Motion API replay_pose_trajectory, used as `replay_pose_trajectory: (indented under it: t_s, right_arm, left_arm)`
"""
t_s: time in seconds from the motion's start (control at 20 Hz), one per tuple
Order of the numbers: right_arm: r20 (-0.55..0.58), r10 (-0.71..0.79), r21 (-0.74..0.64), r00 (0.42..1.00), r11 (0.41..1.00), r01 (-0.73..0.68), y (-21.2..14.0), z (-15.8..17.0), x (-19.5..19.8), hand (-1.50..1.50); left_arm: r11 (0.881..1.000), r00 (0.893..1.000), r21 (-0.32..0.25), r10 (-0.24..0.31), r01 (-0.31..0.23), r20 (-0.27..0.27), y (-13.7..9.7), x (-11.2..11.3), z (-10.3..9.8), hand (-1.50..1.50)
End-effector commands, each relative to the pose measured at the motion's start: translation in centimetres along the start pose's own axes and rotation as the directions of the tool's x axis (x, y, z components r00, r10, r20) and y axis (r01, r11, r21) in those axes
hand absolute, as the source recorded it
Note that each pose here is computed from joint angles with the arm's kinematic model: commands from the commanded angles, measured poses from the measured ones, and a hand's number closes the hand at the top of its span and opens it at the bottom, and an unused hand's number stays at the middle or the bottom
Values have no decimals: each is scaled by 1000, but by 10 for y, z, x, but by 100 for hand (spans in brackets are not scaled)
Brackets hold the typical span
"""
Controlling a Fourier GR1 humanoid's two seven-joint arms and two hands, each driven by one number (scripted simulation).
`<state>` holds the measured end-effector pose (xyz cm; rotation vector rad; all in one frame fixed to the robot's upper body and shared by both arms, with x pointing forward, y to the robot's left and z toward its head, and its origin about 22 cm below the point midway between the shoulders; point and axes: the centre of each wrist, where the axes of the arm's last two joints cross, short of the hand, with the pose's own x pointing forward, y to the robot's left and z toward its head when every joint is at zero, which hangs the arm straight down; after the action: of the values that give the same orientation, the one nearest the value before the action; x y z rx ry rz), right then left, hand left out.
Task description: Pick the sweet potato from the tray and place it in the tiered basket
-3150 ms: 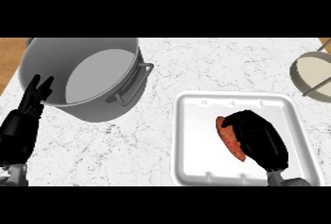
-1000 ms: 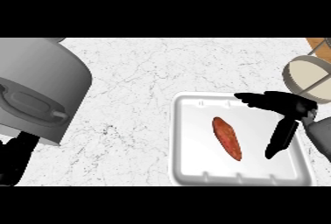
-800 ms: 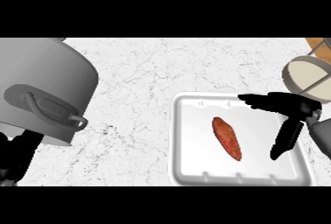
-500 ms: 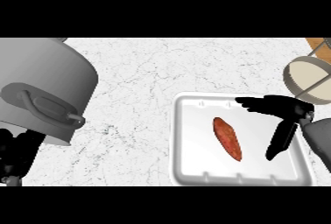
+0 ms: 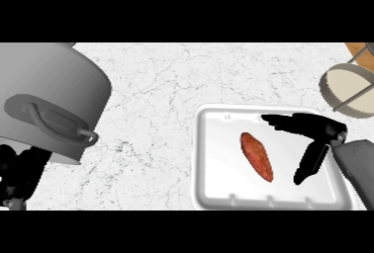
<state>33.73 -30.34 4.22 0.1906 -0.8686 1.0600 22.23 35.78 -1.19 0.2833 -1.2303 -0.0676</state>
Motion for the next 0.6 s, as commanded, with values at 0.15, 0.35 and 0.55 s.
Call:
replay_pose_trajectory:
  t_s: [0.15, 0.35, 0.55]
  right_arm:
    - [16, -6, -9, 1000, 1000, 6, 14, -24, -2, -150]
    - [9, -6, -13, 1000, 1000, 6, 20, -35, -9, -150]
    - [-7, -1, 16, 1000, 1000, 1, 36, -49, 7, -150]
  left_arm:
    - [1000, 1000, -3, 2, -2, -26, -6, -9, -2, 0]
    - [1000, 1000, -5, 7, -7, -22, -12, -13, 0, 0]
    - [1000, 1000, -14, -14, 14, -21, 2, -7, 3, 0]
